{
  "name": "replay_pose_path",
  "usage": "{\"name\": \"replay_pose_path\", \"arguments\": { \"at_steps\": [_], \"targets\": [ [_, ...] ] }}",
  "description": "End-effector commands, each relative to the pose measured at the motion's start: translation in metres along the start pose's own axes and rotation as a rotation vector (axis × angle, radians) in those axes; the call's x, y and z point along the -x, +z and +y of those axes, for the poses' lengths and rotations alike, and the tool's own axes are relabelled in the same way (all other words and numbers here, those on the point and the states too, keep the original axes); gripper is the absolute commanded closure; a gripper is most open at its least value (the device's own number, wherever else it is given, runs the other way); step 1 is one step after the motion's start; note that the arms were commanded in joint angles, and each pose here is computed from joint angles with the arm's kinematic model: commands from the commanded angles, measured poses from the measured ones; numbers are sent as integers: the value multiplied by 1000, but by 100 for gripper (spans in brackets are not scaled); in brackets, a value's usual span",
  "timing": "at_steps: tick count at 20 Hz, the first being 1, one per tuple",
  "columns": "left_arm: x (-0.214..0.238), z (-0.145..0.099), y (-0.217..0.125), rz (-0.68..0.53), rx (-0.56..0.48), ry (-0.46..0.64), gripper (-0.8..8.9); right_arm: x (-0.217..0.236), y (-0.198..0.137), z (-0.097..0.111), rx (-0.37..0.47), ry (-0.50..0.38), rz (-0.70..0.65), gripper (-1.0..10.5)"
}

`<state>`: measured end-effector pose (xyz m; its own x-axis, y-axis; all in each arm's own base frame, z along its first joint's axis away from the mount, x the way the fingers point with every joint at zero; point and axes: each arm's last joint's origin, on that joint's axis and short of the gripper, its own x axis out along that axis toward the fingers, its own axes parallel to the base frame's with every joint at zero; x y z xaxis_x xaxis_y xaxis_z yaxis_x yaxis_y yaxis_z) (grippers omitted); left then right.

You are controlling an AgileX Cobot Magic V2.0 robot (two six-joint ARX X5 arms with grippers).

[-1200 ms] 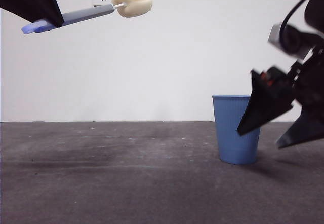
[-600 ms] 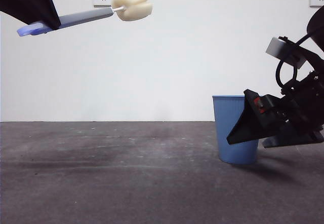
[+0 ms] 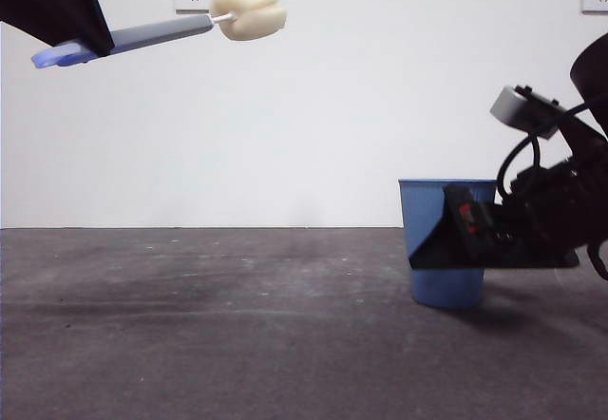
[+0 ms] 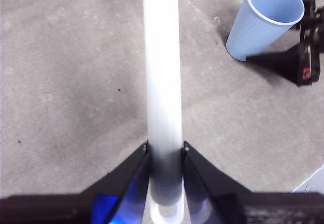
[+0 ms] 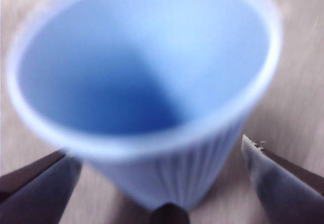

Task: Pick up the cup brush,pick up the cup,insert the brush into the cup,clean the cup,put the cup brush back,put the cup back to the fixed position on the table

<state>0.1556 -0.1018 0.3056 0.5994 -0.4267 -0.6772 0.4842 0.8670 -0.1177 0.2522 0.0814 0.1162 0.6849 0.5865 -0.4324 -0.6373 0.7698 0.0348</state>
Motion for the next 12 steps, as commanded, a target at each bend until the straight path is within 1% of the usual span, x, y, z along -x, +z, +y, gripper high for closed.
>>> {"name": "replay_pose_path", "arguments": {
  "at_steps": [1,5,7,8,10,12],
  "targets": [
    [1,0,1,-7,-12,2,822,0,0,1,-6,4,-16,414],
    [1,0,1,-7,-12,2,822,-3,-3,1,-9,5,-11,418],
    [1,0,1,-7,-12,1,822,-5,-4,0,-11,3,-26,483],
    [1,0,1,-7,-12,2,822,-6,-5,0,-20,4,-31,489],
    [1,0,1,-7,-12,2,822,-9,-9,1,-28,9,-18,566],
    [1,0,1,-7,-12,2,822,-10,-11,1,-31,12,-10,702]
  ]
}}
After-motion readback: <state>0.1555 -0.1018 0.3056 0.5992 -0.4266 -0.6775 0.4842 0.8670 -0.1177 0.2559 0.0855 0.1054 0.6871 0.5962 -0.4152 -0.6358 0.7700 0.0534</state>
